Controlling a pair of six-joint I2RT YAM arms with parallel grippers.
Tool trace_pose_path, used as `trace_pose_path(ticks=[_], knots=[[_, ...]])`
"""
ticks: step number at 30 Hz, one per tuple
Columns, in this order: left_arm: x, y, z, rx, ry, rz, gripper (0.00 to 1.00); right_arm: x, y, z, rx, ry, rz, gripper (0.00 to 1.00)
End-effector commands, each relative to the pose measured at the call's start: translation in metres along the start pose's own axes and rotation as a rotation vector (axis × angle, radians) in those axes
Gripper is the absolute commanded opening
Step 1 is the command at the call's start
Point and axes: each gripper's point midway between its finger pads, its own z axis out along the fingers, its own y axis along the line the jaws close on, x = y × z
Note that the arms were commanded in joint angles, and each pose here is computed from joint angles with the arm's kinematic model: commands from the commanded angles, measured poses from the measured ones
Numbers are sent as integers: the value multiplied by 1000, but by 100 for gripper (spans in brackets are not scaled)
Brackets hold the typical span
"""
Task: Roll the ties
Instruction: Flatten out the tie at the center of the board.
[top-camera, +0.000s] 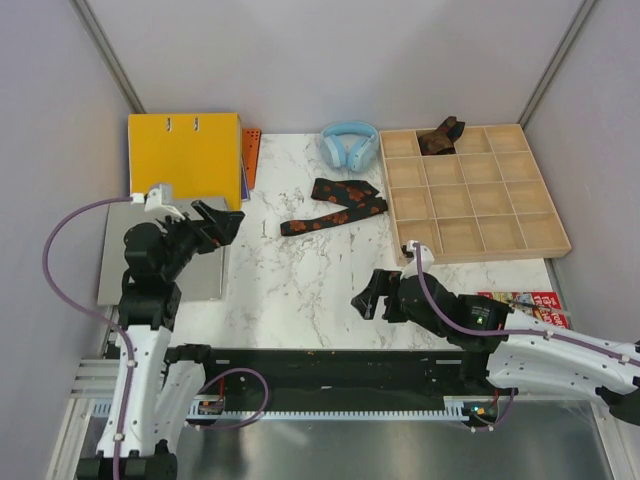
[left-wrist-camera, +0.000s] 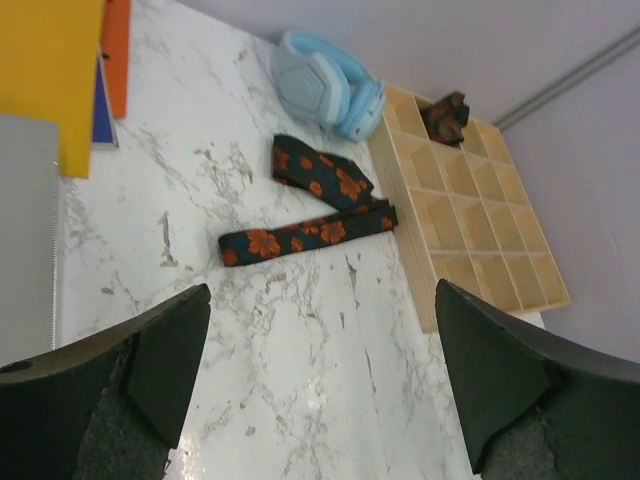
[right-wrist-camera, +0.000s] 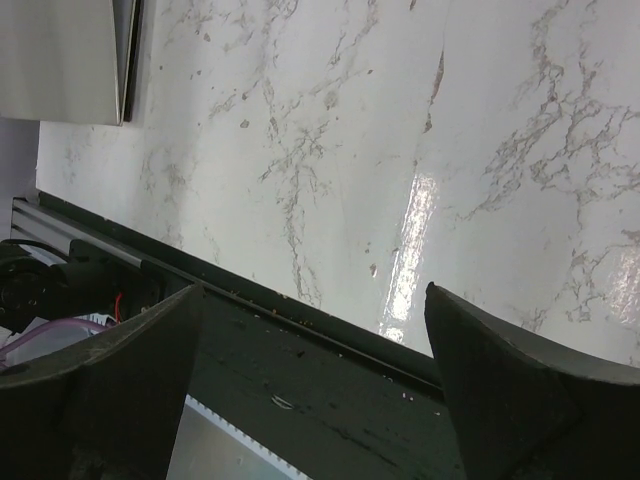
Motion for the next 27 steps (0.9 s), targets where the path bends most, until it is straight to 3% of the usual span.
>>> trace_pose_path(ticks=[1,3,6,9,15,21,27], knots=[[-8,22,-15,-197,-26,-83,100,-3,4,-7,-12,-2,29,98],[10,10,-6,-110,93,-93,100,-2,4,-8,-18,1,39,98],[25,9,2,-82,181,-126,91,0,2,-9,-17,8,54,98],[36,13,6,-81,220,-122,83,4,1,-10,-20,20,58,98],[51,4,13,-45,266,-91,81,6,-2,-10,-18,23,60,98],[77,17,40,-80,329,-153,66,11,-1,-6,-20,43,54,98],[99,29,67,-106,331,-193,60,14,-4,-4,-21,44,49,98]])
